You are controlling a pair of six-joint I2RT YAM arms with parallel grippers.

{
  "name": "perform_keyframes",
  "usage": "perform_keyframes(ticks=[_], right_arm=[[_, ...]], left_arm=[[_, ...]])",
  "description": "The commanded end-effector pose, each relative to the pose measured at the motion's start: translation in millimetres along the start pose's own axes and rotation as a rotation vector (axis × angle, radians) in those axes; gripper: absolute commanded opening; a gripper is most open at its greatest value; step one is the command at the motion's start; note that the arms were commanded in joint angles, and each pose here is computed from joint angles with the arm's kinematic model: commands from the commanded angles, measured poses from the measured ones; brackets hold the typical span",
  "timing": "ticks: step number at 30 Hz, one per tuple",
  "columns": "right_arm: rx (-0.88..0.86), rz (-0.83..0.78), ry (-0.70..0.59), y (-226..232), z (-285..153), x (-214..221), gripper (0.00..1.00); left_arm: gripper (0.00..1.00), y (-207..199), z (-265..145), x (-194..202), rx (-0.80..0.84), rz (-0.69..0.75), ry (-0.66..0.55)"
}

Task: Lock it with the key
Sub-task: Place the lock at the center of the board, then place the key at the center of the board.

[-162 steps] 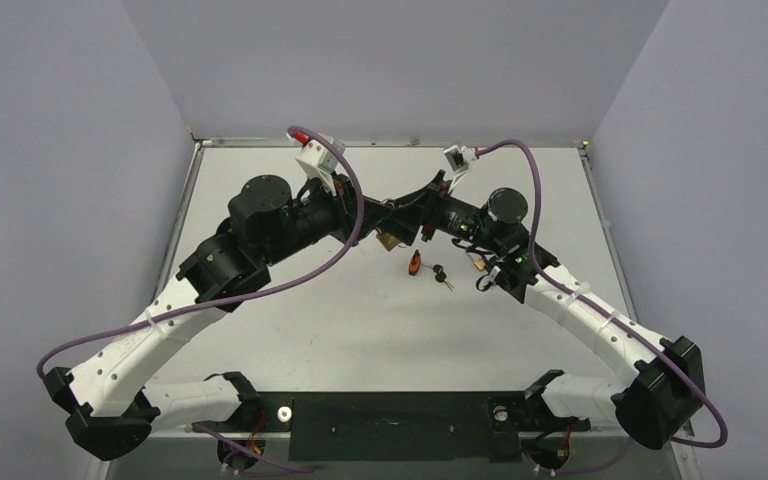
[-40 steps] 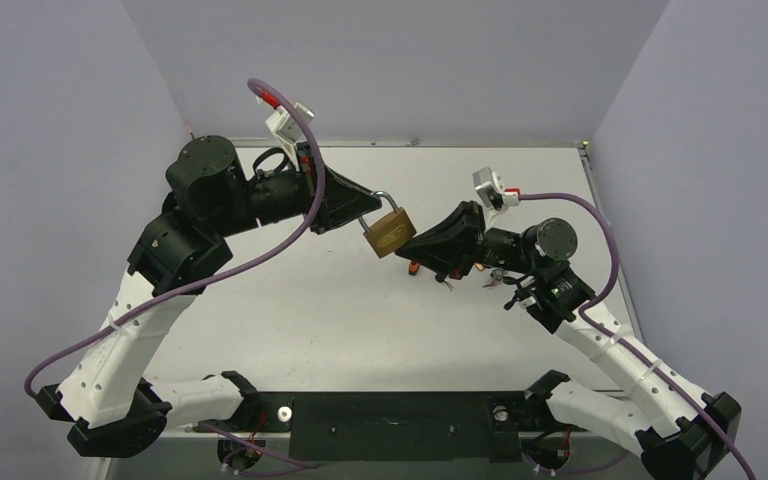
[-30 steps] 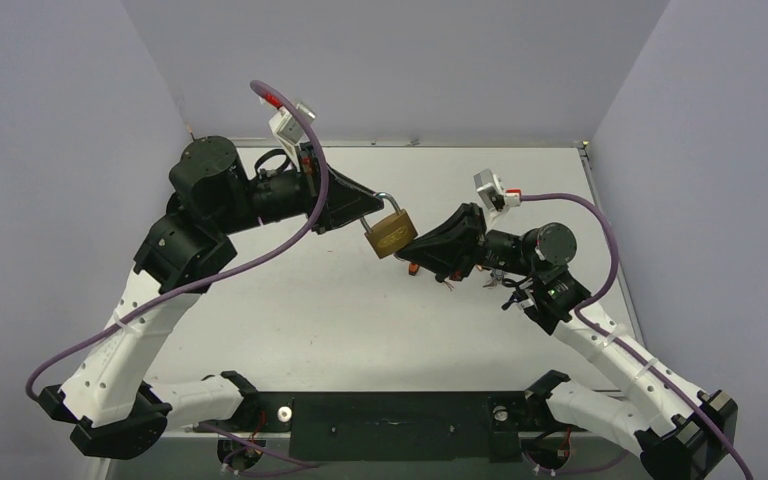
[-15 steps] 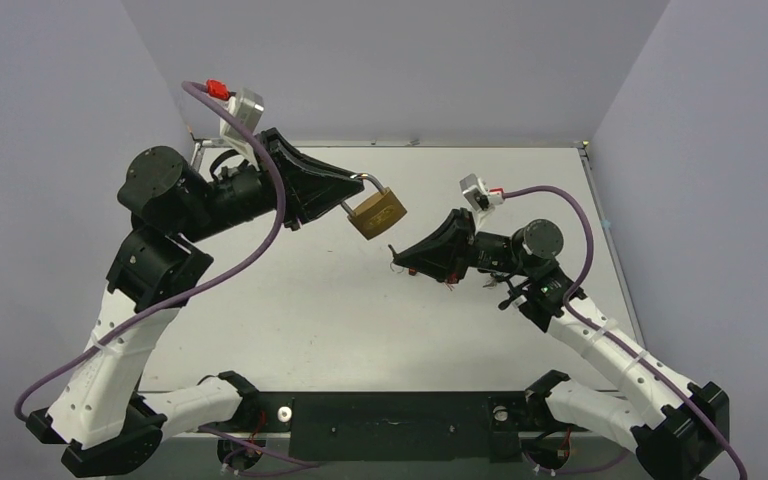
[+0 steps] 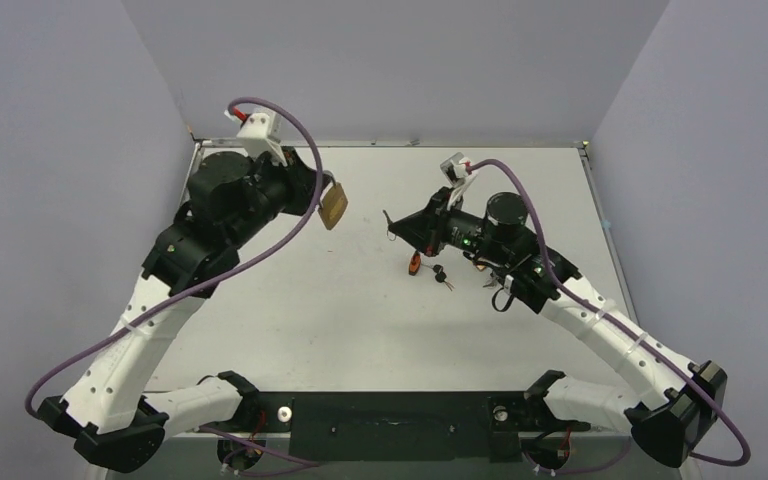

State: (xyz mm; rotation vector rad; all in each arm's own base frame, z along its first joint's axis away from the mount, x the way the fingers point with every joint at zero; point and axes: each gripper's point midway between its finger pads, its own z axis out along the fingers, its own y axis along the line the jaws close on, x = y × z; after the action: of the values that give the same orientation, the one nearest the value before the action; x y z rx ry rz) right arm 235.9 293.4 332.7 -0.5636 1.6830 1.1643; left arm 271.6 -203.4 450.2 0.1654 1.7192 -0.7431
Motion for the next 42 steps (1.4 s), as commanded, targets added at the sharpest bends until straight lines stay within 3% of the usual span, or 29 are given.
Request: perform_keyframes(ticks=[1, 7, 13, 21, 42], right_arm=[[0.247, -0.054, 0.033, -29.8, 16.4, -2.6, 0.00], [0.330, 0.017, 0.108, -55.4, 58.4, 18.7, 0.00], [0.394, 0.119, 0.198, -93.9, 103.7, 68.6, 0.00], [0.464, 0.169, 0.290, -126.4, 140.0, 119.8, 0.00], [0.456, 0.228, 0.353, -136.7, 176.8, 165.2, 0.00]], left_arm=[[0.00, 49.2, 12.6, 7.9, -0.224, -0.025, -0.088], [0.00, 101.9, 32.7, 88.7, -0.373, -0.106, -0.048], [0.00, 143.7, 37.1, 139.4, -0.481, -0.128, -0.084], [0.00, 179.3, 50.0, 180.6, -0.551, -0.126, -0.078], [0.00, 196.8, 64.8, 227.7, -0.554, -0.116, 0.007]])
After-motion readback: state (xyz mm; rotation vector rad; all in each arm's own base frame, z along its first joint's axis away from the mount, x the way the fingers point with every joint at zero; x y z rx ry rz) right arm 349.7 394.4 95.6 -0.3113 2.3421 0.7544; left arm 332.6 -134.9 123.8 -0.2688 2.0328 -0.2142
